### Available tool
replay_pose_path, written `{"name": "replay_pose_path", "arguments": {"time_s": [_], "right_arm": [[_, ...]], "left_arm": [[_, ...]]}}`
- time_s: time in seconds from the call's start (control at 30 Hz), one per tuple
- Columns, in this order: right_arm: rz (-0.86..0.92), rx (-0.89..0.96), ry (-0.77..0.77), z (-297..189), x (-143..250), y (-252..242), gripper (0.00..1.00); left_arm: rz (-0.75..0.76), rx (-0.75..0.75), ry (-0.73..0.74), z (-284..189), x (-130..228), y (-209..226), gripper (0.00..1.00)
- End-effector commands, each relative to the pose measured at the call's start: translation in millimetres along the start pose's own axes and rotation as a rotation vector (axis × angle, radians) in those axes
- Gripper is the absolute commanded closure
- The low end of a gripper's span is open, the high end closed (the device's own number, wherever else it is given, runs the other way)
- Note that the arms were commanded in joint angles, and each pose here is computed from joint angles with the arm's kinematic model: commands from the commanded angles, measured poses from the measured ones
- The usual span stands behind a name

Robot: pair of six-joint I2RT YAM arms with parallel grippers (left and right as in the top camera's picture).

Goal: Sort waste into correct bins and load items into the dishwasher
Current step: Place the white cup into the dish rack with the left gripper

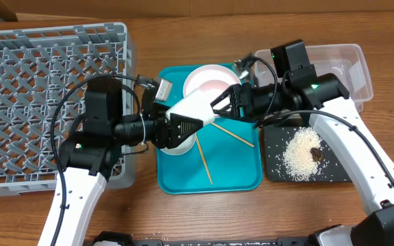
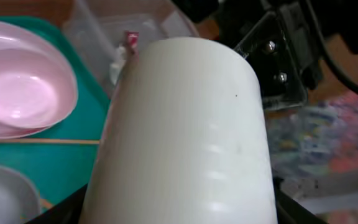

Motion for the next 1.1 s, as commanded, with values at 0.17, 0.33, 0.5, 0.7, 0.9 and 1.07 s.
{"name": "replay_pose_path", "arguments": {"time_s": [0.17, 0.33, 0.5, 0.7, 0.9, 1.07], "right_arm": [[0.198, 0.58, -0.38, -108, -34, -117, 0.33], [0.282, 0.718, -0.517, -175, -10, -134, 0.3], [0.281, 0.745, -0.523, -193, 6, -136, 0.28], [0.273, 0.751, -0.506, -193, 9, -137, 0.27], [0.274, 0.752, -0.505, -193, 9, -137, 0.26], [0.277, 0.753, -0.501, -192, 10, -138, 0.25]], "left_arm": [[-0.288, -0.752, 0.173, -97, 63, 116, 0.94], [-0.466, -0.966, 0.089, -168, 77, 148, 0.96], [-0.639, -1.18, 0.032, -219, 97, 172, 0.93], [-0.73, -1.25, 0.156, -224, 127, 208, 0.88], [-0.835, -1.272, 0.259, -220, 156, 233, 0.82], [-0.854, -1.259, 0.281, -216, 162, 237, 0.0]]}}
Point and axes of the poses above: each gripper's point midway between its finger pads, its own z axis out along the fingers, its own y axis along the line the jaws close on, x = y × z, the point moved 1 cm from there along -z, back along the fingers, and after that the axes turned 14 degrees about z, right-handed, at the moved point
